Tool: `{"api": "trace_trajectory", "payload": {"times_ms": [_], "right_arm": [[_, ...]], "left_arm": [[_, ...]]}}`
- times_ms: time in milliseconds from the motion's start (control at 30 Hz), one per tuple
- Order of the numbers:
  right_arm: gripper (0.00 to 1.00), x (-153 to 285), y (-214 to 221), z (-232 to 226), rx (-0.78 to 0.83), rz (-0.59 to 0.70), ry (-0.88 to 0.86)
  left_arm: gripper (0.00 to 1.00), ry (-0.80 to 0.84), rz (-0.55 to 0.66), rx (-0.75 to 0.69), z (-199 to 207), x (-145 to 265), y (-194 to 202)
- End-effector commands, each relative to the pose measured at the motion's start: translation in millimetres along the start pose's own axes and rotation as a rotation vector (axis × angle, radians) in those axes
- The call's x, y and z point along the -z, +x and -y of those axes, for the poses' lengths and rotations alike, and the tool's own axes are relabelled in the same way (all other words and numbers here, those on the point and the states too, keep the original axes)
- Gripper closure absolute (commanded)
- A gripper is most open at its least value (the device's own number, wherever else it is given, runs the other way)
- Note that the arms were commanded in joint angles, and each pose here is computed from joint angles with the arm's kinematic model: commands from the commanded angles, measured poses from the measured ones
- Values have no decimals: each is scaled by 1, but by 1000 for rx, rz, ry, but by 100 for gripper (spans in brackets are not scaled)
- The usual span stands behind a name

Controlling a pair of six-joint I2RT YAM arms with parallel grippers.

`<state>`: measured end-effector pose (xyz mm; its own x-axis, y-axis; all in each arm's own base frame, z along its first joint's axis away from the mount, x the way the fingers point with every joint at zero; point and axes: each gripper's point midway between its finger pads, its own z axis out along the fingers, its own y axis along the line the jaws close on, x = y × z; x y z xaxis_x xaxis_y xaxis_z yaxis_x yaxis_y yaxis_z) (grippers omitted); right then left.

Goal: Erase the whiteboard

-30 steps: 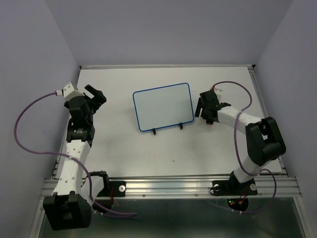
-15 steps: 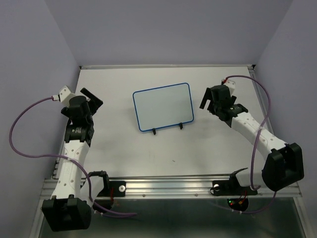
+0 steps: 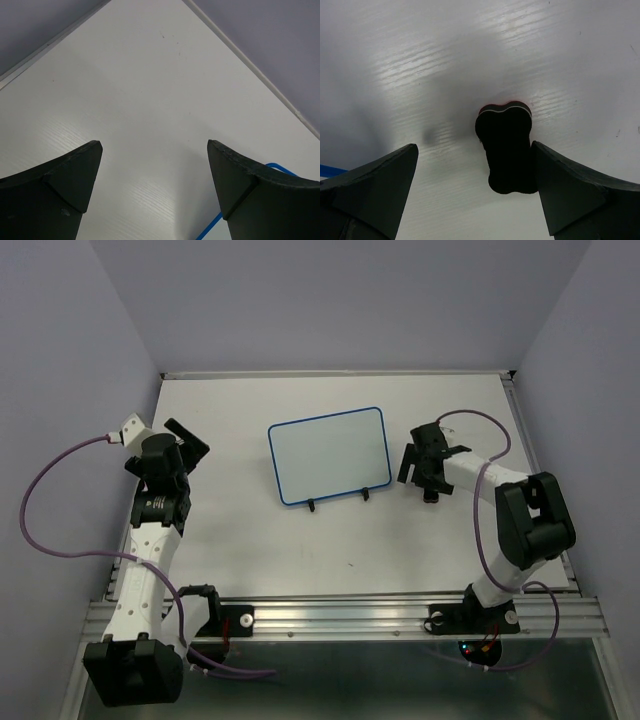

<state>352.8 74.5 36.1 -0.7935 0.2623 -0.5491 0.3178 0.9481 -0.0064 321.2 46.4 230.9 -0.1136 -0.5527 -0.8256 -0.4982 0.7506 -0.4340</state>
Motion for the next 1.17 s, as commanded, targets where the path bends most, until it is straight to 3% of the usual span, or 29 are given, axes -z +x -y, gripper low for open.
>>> {"api": "trace_trajectory", "payload": {"times_ms": [0,167,367,533,667,800,1133], "right_arm": [[0,-4,-6,1,-50,-15,-24],[0,-19,6,12,-85,-66,-7],[0,-9,-10,24,-109,5,27],[0,31,-49,22,-111,154,-37],[0,103,-100,30,-182,392,-119],[0,149,-124,58,-269,560,-74],[0,182,-130,87,-336,674,-15]], "left_arm": [[1,11,64,7,8,5,-22],[1,17,65,2,9,6,-22],[1,20,63,-5,11,5,-21],[1,24,66,-8,13,7,-23],[1,18,79,0,12,10,-27],[1,8,86,3,10,10,-27],[1,-8,113,14,7,12,-33]]}}
